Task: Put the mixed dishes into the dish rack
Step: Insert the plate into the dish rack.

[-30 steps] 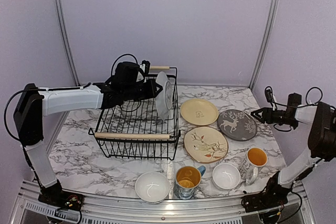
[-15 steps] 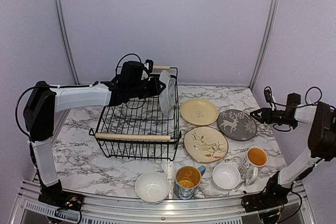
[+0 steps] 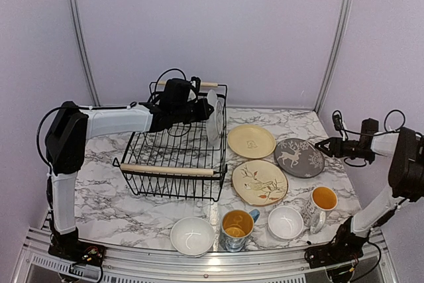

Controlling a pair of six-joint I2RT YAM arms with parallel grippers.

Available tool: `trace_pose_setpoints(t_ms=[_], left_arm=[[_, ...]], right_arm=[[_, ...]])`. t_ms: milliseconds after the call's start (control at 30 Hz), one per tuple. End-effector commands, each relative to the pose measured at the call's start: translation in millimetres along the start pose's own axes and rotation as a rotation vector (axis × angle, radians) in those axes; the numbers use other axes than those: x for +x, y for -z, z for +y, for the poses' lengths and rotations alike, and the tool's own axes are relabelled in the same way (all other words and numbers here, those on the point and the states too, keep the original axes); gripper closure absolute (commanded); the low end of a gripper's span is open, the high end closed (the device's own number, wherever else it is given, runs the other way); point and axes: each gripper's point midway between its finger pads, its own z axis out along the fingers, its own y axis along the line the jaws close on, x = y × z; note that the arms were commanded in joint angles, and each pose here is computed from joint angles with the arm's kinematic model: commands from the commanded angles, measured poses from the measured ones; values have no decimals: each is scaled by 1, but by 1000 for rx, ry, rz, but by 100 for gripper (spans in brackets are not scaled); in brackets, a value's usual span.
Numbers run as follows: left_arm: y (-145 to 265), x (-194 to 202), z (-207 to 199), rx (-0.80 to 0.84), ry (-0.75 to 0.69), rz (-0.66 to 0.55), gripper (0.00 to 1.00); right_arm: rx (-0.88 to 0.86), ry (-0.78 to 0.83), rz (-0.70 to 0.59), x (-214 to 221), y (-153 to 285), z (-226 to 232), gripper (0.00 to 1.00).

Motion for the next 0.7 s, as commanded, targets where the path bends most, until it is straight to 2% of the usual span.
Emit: trace_pose_setpoints(t_ms=[0,167,467,667], left_arm=[[0,-51,-35,99,-127,-148,95],[-5,-42,-36,112,-163,-117,97],[15,-38,-77,322,-315,-104,100],[5,-42,-71,273,-313,-89,95]], right_arm=[[-3,17,10,-4,-3,0,42],[-4,14,11,-3,-3,0,42],[-13,16,15,-3,-5,2,42],[-20,23,16,-4,-6,4,42]])
